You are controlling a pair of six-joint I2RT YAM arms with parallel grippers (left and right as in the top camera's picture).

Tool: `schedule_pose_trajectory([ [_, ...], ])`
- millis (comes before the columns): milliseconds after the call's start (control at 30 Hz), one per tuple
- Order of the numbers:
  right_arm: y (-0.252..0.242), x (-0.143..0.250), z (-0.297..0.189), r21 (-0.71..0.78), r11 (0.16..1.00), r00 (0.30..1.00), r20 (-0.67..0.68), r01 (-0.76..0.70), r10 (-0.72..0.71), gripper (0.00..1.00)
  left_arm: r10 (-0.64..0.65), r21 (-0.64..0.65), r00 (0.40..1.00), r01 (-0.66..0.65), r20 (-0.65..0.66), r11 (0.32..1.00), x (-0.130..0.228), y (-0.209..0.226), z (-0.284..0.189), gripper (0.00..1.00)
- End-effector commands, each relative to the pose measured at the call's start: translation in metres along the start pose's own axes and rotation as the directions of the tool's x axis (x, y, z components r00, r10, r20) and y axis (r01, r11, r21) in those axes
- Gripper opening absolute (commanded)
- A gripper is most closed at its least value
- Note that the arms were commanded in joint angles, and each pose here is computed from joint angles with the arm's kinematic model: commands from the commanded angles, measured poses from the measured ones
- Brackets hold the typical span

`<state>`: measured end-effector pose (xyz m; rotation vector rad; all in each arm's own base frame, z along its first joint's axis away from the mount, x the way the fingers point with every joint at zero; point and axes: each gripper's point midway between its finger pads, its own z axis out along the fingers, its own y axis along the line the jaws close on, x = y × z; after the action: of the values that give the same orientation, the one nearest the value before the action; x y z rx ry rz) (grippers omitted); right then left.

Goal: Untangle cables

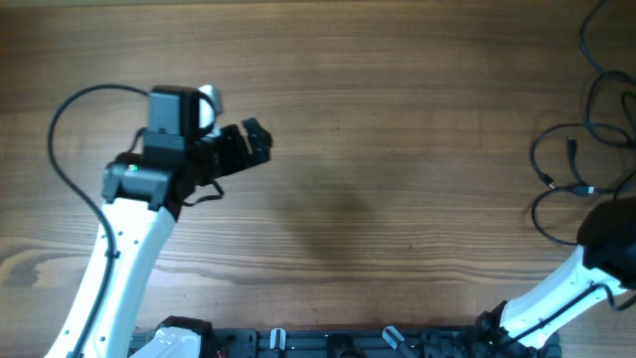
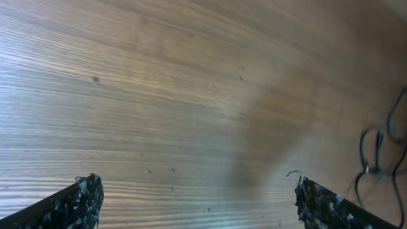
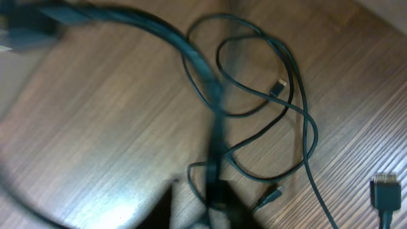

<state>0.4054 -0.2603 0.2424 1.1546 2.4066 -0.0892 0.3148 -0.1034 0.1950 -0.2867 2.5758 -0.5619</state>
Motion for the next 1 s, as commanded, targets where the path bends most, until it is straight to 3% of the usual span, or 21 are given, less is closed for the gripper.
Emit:
schedule_pose_trajectory([
  [0,0.015,0.009,0.012,-0.063,0.998,0.998,-0.055,0.017,-0.020,0.94,0.067,-0.041,0.998,-0.066,0.016,0.997,0.004,-0.005,0.003,1.00],
  [267,0.061,0.036,-0.011,-0.257,0.952,0.977,-0.092,0.164,-0.193,0.99,0.072,-0.039,0.997,-0.072,0.012,0.997,0.005,-0.007,0.003,1.00],
  [433,0.135,0.086,-0.064,-0.470,0.784,0.884,-0.017,0.406,-0.468,1.00,0.072,-0.039,0.997,-0.072,0.012,0.997,0.005,-0.007,0.003,1.00],
  [633,0.198,0.152,-0.139,-0.488,0.623,0.757,0.132,0.612,-0.640,0.99,0.072,-0.039,0.997,-0.071,0.012,0.997,0.005,-0.007,0.003,1.00],
  [733,0.200,0.175,-0.172,-0.477,0.576,0.715,0.176,0.663,-0.677,1.00,0.072,-0.039,0.997,-0.072,0.012,0.997,0.005,-0.007,0.003,1.00],
  [800,0.194,0.186,-0.188,-0.490,0.581,0.725,0.169,0.649,-0.667,1.00,0.072,-0.039,0.997,-0.071,0.012,0.997,0.005,-0.007,0.003,1.00],
  [967,0.175,0.198,-0.201,-0.504,0.692,0.817,0.048,0.517,-0.575,1.00,0.072,-0.039,0.997,-0.072,0.012,0.997,0.005,-0.007,0.003,1.00],
])
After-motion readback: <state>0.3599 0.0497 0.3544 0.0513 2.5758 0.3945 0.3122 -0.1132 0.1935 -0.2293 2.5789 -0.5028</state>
